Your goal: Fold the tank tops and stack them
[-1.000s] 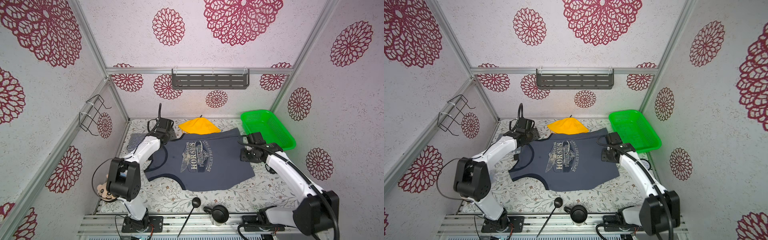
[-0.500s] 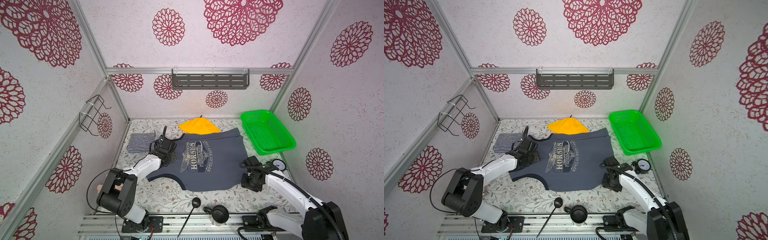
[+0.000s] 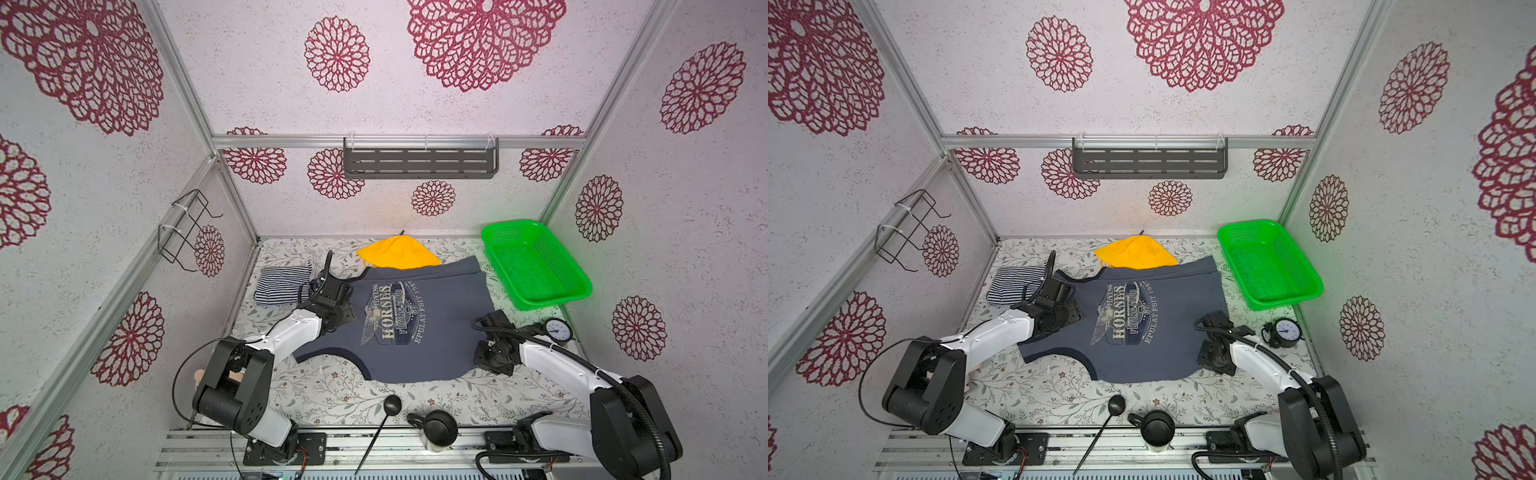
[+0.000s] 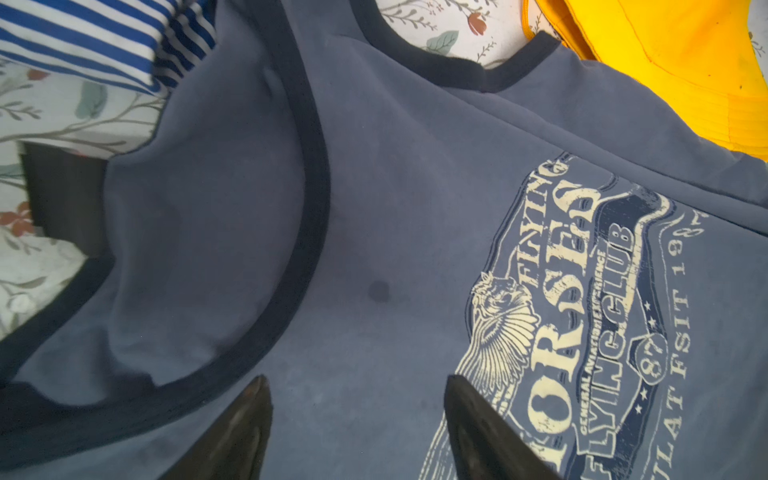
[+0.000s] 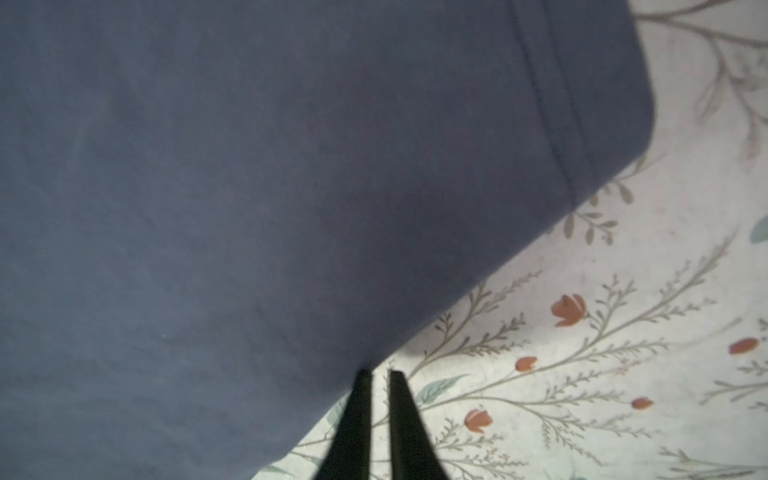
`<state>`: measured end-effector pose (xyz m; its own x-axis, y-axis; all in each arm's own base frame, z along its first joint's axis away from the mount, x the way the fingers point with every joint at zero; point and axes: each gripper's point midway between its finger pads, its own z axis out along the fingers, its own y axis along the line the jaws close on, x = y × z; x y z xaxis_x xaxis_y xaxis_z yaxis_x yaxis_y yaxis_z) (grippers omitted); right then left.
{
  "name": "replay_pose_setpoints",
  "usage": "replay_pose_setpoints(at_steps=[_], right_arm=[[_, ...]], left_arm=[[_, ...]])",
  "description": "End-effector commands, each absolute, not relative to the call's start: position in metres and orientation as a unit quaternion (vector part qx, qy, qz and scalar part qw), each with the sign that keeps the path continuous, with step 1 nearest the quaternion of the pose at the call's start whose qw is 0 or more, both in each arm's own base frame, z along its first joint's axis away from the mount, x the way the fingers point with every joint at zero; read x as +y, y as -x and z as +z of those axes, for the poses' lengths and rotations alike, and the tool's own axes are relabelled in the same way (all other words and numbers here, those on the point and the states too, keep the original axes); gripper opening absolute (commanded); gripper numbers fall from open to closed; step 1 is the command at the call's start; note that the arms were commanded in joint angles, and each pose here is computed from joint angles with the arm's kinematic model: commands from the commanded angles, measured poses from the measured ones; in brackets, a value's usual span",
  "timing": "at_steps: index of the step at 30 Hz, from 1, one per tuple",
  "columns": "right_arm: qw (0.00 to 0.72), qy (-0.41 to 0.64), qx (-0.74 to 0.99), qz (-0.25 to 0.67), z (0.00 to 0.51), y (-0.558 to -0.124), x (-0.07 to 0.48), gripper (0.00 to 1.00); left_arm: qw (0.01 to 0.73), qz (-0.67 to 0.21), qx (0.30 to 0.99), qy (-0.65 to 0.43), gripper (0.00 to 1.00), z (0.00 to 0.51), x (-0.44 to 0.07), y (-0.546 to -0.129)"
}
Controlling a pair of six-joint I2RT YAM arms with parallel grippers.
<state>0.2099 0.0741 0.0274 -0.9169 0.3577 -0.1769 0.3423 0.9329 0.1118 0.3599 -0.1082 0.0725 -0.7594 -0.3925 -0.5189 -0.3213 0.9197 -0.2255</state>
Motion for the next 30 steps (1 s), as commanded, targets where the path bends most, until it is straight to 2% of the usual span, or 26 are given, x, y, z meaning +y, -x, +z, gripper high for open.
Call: replay_pose_setpoints(at_steps=[1,5,9,10,13,18,22,25,30], right_arm=[[0.109,-0.175,0.978,0.020,0.035,-0.212,0.067,0.00],[0.119,-0.172,0.978,0.014,0.043,-0.215,0.065,0.00],[0.126,-0.174,0.976,0.027,0.043,-0.219,0.069,0.34],[0.128,-0.174,0.976,0.028,0.042,-0.220,0.070,0.37],[0.124,-0.167,0.978,0.022,0.035,-0.223,0.070,0.38],[0.124,-0.164,0.978,0.026,0.023,-0.230,0.073,0.34],[0.131,-0.153,0.979,0.024,0.022,-0.235,0.074,0.19],[0.140,-0.140,0.980,0.026,0.023,-0.238,0.075,0.02],[0.146,-0.124,0.982,-0.006,0.040,-0.240,0.066,0.00]], left_arm=[[0.307,-0.061,0.928,0.200,0.70,0.081,-0.105,-0.362],[0.307,-0.061,0.929,0.200,0.70,0.081,-0.106,-0.364],[0.304,-0.060,0.930,0.199,0.70,0.080,-0.106,-0.364],[0.304,-0.060,0.930,0.199,0.70,0.079,-0.106,-0.363],[0.300,-0.056,0.931,0.199,0.70,0.074,-0.105,-0.361],[0.297,-0.051,0.932,0.201,0.70,0.070,-0.101,-0.356],[0.298,-0.052,0.931,0.204,0.70,0.070,-0.101,-0.355],[0.300,-0.053,0.930,0.204,0.70,0.073,-0.101,-0.357],[0.303,-0.054,0.929,0.203,0.70,0.076,-0.102,-0.359]])
